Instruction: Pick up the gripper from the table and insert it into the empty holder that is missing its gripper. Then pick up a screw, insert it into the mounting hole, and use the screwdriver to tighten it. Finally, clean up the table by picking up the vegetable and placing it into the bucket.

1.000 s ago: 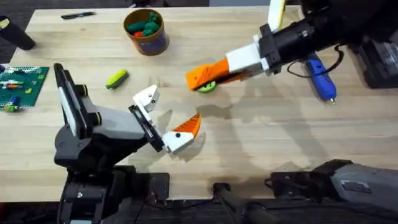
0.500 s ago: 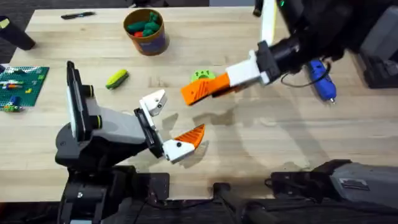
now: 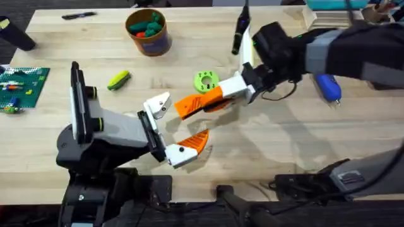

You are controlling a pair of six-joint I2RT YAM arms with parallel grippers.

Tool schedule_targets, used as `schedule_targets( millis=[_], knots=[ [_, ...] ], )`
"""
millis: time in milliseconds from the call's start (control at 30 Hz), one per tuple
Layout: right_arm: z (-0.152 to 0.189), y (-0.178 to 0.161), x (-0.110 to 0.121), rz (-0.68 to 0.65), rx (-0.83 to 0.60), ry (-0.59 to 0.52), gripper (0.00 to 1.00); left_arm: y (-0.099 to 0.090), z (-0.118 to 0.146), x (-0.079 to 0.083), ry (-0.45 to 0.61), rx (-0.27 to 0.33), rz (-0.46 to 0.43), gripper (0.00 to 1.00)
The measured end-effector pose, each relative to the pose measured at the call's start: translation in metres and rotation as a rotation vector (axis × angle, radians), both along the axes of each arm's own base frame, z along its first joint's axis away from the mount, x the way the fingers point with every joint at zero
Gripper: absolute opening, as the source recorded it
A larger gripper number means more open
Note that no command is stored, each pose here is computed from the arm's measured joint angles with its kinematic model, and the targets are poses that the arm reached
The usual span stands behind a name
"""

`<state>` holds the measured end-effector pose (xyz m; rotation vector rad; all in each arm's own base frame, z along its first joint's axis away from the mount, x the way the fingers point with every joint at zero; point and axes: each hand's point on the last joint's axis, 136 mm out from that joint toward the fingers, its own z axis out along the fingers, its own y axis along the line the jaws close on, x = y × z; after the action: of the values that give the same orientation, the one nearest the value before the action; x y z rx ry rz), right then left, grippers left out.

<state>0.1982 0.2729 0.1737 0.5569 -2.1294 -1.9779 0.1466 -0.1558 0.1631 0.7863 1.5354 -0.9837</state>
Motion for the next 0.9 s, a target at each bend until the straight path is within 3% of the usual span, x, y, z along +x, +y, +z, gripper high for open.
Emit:
schedule_targets(
  millis=[367, 900],
  knots=[
    [0.0014, 0.0068, -0.0037, 0.036, 0.052, 0.073, 0.007, 0.0, 0.0, -0.0001, 0.0, 0.0, -0.001, 0.889],
    [0.0028, 0.0114, 0.0043, 0.036, 0.06, 0.041, 0.007, -0.0002, 0.0, -0.0004, 0.001, 0.0, -0.003, 0.889]
  ],
)
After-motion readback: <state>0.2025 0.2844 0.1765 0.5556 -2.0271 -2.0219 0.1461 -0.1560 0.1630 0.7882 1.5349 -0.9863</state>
